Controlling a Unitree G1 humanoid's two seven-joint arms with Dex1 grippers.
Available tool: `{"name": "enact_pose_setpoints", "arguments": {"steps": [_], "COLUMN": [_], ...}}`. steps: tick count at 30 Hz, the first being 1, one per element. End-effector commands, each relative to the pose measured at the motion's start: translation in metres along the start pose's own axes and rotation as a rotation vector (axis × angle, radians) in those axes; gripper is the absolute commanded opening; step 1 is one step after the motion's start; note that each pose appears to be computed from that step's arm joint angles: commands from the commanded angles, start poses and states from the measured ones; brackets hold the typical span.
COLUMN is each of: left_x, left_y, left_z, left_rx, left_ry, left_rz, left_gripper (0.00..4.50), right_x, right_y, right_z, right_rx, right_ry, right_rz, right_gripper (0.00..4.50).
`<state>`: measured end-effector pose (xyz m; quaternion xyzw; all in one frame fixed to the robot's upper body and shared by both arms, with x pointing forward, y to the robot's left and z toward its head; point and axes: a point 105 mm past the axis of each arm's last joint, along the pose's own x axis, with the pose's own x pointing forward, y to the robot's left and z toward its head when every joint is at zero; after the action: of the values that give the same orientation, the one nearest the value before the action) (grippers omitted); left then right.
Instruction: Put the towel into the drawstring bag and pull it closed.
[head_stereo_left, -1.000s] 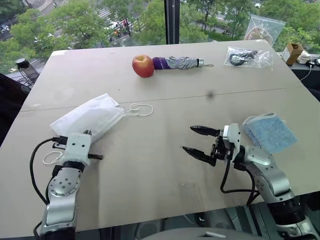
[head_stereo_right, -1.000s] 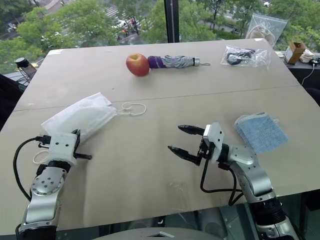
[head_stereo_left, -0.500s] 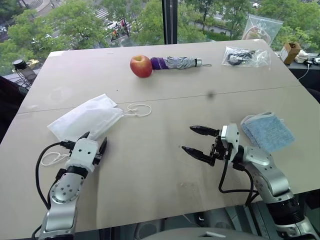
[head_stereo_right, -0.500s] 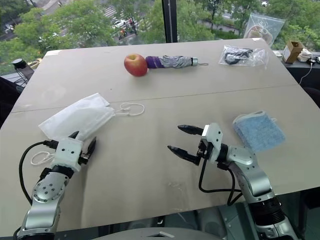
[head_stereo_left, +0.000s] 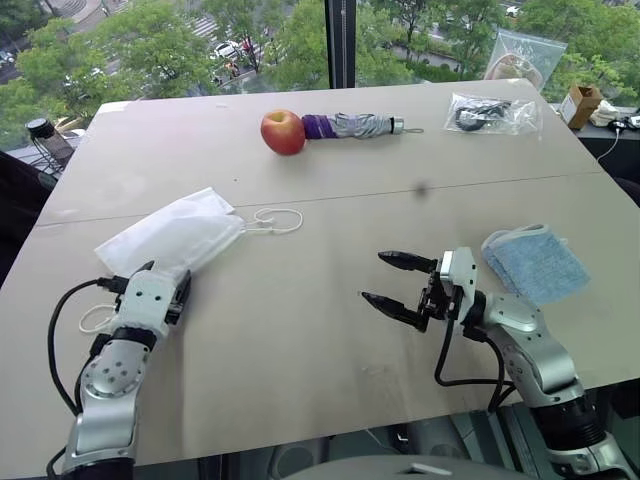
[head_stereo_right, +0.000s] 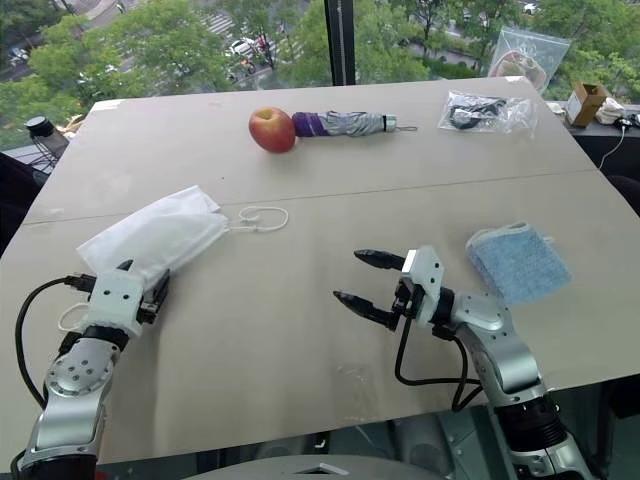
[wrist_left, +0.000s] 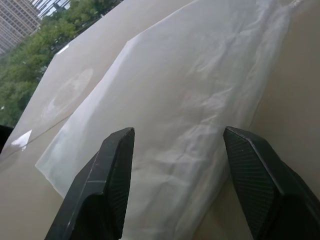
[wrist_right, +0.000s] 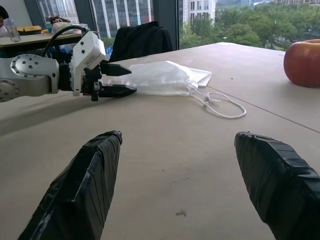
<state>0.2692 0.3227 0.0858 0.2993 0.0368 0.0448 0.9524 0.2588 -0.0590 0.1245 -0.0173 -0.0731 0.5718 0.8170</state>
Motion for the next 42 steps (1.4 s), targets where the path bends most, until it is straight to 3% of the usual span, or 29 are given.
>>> {"name": "enact_pose_setpoints", "arguments": {"steps": [1, 8, 12, 14, 15, 31, 34, 38, 42], "left_x": [0.003, 0.013, 0.017, 0.019, 0.020, 0.028, 0.030, 0.038, 0.046], "left_y": [0.012, 0.020, 0.027, 0.029, 0.030, 0.037, 0.041, 0.040, 0.043], "left_z": [-0.005, 0.002, 0.005, 0.005, 0.006, 0.045, 0.035, 0.021, 0.019], "left_rx": [0.027, 0.116, 0.161, 0.177, 0.188, 0.396, 0.396, 0.445, 0.449], "left_ry": [0.034, 0.013, 0.013, 0.012, 0.010, -0.161, -0.105, -0.054, -0.049], "left_rz": [0.053, 0.071, 0.098, 0.105, 0.108, 0.118, 0.120, 0.095, 0.102], "left_gripper": [2.89, 2.89, 1.22, 0.11, 0.04, 0.04, 0.04, 1.58, 1.58], "right_x": [0.002, 0.002, 0.002, 0.002, 0.003, 0.004, 0.005, 0.006, 0.007], "right_y": [0.004, 0.004, 0.004, 0.005, 0.005, 0.004, 0.004, 0.002, 0.001], "right_z": [0.011, 0.009, 0.010, 0.009, 0.009, 0.009, 0.009, 0.011, 0.011], "right_rx": [-0.039, -0.039, -0.038, -0.036, -0.036, -0.038, -0.042, -0.053, -0.057], "right_ry": [-0.036, -0.034, -0.040, -0.041, -0.042, -0.048, -0.049, -0.059, -0.059], "right_rz": [0.012, 0.009, 0.003, -0.001, -0.004, -0.025, -0.027, -0.034, -0.036], "right_gripper": [3.85, 3.85, 3.85, 3.85, 3.85, 3.85, 3.85, 3.85, 3.85]}}
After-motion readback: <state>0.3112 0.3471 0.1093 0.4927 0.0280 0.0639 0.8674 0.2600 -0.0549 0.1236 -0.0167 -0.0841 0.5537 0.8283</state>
